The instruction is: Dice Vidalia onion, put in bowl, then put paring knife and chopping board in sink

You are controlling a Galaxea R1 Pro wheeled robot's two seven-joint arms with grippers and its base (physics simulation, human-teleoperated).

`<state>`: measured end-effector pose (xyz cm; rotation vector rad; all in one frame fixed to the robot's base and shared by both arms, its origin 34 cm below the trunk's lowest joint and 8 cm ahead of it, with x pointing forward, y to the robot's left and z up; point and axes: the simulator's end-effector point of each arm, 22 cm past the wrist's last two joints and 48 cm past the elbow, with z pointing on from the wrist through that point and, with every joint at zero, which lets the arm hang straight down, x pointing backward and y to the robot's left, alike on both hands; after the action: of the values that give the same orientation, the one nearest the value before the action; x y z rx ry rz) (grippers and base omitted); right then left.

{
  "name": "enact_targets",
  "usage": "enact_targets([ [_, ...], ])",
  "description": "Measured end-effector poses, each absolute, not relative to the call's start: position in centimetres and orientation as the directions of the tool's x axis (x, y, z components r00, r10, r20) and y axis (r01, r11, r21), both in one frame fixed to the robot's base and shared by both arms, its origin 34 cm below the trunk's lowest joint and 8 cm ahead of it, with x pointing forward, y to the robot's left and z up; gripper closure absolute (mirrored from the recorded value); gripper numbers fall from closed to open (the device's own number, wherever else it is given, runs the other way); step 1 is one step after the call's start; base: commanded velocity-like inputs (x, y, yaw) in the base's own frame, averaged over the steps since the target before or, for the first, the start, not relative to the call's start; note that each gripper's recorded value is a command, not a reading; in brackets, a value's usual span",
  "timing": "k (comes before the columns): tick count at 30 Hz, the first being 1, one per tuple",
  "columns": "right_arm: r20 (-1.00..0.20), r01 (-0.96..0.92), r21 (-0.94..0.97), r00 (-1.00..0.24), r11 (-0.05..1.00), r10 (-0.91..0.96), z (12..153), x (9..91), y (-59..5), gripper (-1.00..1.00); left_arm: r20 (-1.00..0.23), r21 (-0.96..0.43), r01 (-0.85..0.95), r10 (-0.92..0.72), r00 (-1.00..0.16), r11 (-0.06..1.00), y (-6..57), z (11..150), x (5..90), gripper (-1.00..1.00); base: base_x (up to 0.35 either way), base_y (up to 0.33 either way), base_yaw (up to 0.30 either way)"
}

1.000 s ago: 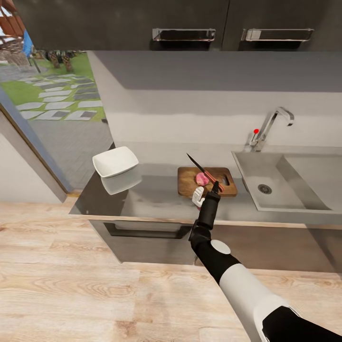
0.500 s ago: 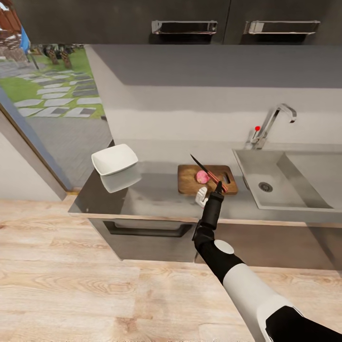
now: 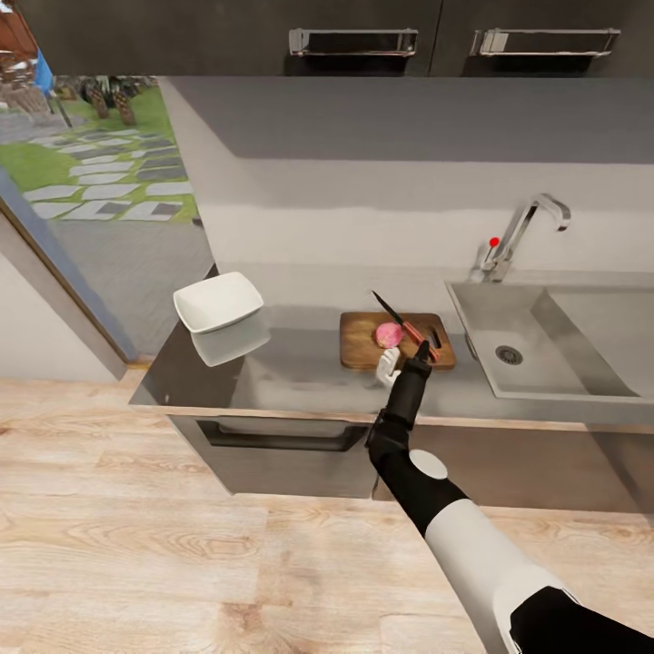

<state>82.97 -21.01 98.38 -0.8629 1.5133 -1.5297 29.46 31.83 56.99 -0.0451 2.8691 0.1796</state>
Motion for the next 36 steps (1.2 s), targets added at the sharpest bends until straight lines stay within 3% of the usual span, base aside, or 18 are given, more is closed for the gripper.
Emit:
enact_targets([
  [9,0.039,-0.059,-0.998,-0.428,-0.015,-0.903,97.9,84.0,-20.2,1.00,-0.265,0.115,-0.047,-0.015,-0.964,0.992,31.5,57.0,29.5,-1.00,0.000,0.000,0.000],
  [10,0.002,-0.080,-0.996,-0.424,0.036,-0.905,98.0,84.3,-19.9,1.00,-0.265,0.116,-0.048,-0.015,-0.964,0.992,31.6,57.0,29.5,-1.00,0.000,0.000,0.000],
  [12,0.002,-0.087,-0.996,-0.423,0.038,-0.906,98.0,84.3,-19.9,1.00,-0.265,0.116,-0.048,-0.015,-0.964,0.992,31.6,57.0,29.5,-1.00,0.000,0.000,0.000],
  [36,0.015,-0.049,-0.999,-0.410,0.005,-0.912,99.8,84.8,-20.1,1.00,-0.265,0.115,-0.048,-0.015,-0.964,0.992,31.6,57.0,29.5,-1.00,0.000,0.000,0.000],
])
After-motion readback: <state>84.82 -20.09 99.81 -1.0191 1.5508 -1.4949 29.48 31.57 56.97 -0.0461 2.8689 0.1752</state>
